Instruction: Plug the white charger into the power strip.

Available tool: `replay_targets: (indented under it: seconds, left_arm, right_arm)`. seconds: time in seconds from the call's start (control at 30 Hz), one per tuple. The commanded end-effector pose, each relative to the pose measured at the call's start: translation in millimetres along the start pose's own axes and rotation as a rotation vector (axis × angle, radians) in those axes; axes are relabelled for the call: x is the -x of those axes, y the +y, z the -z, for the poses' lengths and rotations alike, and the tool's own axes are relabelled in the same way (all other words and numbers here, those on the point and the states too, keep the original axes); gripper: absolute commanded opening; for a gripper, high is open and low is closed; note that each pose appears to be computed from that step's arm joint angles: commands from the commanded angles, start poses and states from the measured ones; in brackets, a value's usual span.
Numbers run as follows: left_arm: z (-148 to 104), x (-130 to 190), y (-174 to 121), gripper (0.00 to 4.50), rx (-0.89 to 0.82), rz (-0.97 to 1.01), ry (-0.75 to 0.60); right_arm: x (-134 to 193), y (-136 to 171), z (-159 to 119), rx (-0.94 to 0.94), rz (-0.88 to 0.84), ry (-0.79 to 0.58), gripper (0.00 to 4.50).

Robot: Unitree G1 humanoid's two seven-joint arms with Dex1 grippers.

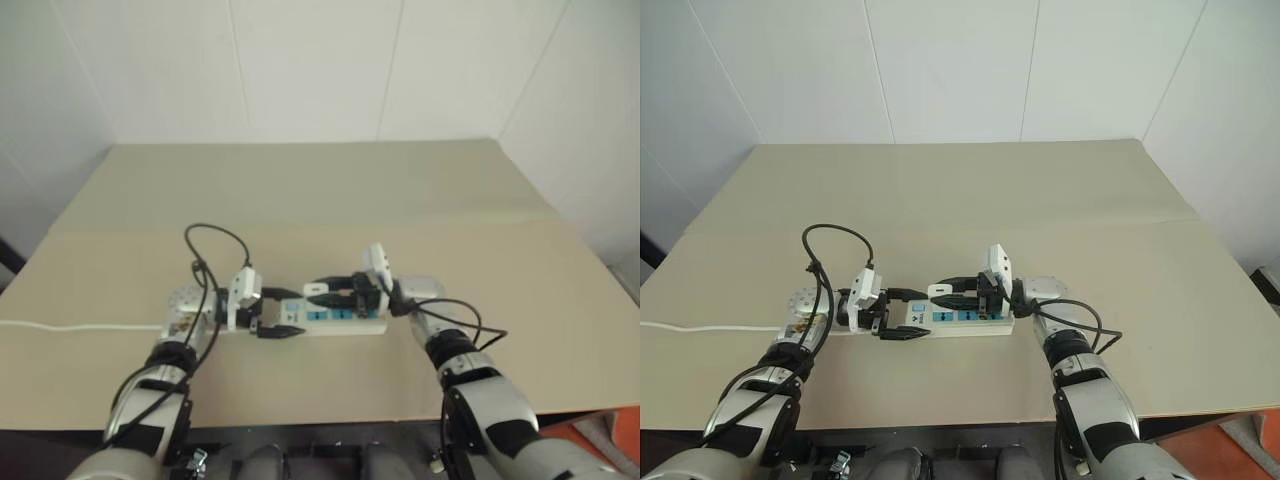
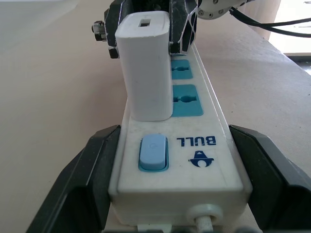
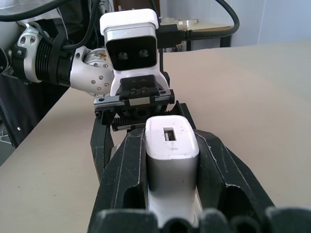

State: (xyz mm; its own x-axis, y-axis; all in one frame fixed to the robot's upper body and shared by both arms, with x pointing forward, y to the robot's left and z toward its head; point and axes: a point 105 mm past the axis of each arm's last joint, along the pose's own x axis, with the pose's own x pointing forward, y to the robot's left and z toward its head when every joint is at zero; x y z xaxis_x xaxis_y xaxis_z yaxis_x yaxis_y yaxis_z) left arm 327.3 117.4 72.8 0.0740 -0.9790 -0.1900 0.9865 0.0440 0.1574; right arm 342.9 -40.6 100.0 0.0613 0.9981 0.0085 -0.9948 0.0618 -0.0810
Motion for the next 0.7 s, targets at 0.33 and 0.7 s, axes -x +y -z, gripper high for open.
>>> replay_targets:
  seconds: [0.33, 0.7]
  left_arm:
    - [8.2, -11.7, -16.9, 3.26, 0.000, 0.121, 0.041]
    - [6.2, -11.6, -13.5, 3.61, 0.032, 0.120, 0.041]
  right_arm:
    - [15.0, 13.7, 56.7, -0.079, 0.064, 0.209, 2.39]
    - [19.5, 14.3, 46.7, -0.011, 0.051, 0.167, 4.48]
